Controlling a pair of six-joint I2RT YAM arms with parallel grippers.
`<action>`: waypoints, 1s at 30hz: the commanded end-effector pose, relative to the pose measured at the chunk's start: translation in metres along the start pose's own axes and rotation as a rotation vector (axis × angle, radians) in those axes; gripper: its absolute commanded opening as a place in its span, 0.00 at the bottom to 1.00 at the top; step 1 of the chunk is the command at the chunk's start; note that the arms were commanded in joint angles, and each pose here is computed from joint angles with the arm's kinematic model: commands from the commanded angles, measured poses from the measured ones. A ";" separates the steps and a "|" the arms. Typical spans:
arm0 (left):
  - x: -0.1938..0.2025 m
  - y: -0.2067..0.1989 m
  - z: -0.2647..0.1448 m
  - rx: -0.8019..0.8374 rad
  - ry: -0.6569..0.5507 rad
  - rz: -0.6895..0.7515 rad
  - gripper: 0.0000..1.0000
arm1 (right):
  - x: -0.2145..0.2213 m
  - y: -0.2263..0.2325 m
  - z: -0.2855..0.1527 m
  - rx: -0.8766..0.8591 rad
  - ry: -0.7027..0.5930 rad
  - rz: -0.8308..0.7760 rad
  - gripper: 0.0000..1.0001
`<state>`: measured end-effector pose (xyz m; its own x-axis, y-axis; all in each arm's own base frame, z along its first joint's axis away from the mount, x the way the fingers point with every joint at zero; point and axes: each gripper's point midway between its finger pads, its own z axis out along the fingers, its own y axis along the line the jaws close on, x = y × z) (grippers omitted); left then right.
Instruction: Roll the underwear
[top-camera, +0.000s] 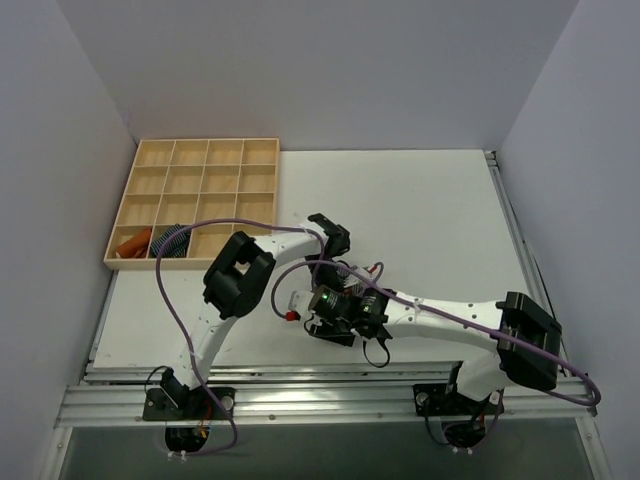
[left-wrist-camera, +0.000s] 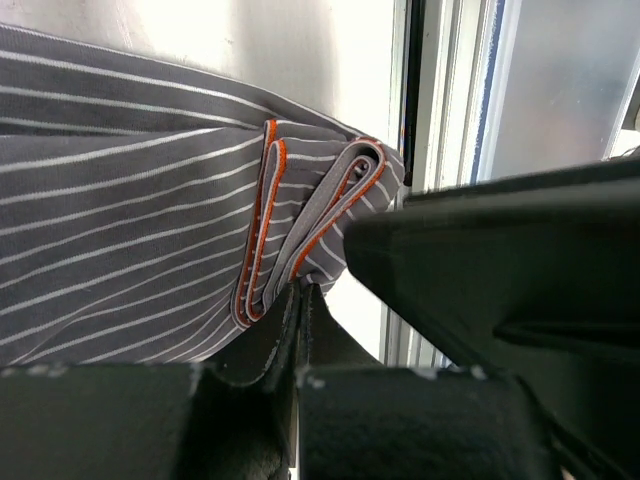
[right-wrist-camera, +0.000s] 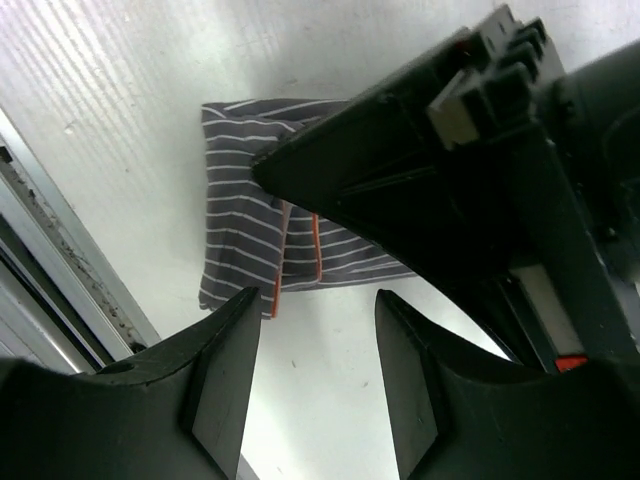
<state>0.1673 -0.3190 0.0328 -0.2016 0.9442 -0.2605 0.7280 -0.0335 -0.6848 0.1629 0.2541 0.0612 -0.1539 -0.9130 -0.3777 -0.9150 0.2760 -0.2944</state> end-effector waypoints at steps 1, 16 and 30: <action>-0.008 0.021 0.011 -0.058 0.026 0.079 0.02 | -0.025 0.005 -0.001 -0.016 -0.092 -0.051 0.45; -0.007 0.023 0.012 -0.059 0.036 0.070 0.02 | 0.010 0.025 0.037 -0.106 0.144 -0.096 0.44; -0.005 0.020 0.010 -0.064 0.039 0.068 0.02 | 0.036 0.011 0.052 -0.077 0.202 -0.129 0.40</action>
<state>0.1687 -0.3216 0.0322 -0.1959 0.9507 -0.2406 0.7329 -0.0211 -0.6800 0.1527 0.2582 0.0125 -0.1106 -0.9674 -0.2277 -0.9641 0.1600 -0.2118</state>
